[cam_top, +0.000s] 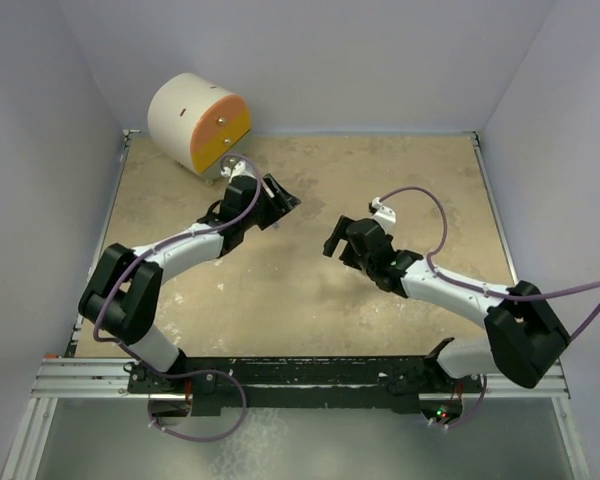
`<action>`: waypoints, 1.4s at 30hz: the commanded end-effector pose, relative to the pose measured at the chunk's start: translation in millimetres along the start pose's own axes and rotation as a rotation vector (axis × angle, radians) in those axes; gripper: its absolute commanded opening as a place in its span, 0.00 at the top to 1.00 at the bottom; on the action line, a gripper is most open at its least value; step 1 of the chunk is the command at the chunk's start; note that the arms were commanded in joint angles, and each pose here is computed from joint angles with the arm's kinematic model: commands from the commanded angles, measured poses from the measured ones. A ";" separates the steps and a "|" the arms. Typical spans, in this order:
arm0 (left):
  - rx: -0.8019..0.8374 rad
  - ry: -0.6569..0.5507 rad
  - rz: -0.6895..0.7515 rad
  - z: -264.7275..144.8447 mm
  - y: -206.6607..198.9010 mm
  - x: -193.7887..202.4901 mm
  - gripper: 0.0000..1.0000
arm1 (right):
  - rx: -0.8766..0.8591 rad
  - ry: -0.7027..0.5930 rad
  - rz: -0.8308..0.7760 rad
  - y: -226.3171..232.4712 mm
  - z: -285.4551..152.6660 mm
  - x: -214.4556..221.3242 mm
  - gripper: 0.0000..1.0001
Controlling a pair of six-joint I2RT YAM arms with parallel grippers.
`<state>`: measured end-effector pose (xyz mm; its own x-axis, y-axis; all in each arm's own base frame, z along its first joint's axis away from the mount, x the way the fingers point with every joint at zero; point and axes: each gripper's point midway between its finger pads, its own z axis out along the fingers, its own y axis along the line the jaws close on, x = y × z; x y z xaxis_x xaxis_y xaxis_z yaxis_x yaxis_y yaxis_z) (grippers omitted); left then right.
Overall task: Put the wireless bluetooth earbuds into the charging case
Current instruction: Move the charging case to the center of the board.
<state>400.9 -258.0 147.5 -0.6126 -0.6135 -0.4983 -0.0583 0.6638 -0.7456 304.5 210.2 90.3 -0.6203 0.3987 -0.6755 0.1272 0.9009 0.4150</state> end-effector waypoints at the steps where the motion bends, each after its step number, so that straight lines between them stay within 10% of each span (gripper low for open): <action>1: 0.085 0.016 0.053 -15.2 -25.2 4.8 0.37 | 0.047 -0.024 0.131 -13.0 -13.3 -3.9 0.00; 14: 0.160 0.162 0.153 -18.7 -54.8 72.5 0.36 | 0.046 -0.240 0.264 -4.3 -42.8 -68.6 0.00; 27: 0.128 0.240 0.312 -17.5 -58.1 135.2 0.36 | 0.034 -0.526 0.142 -19.9 -36.5 -241.1 0.00; 42: 0.223 0.106 0.058 -34.8 -81.3 56.0 0.35 | 0.087 -0.112 0.148 -56.3 -12.6 -77.3 0.00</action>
<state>322.5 -345.2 130.5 -0.7532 -0.3536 -0.5547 0.1347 0.7424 -0.6563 365.2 104.7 137.6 -0.4420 0.5158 -0.7339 0.2730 0.8567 0.4377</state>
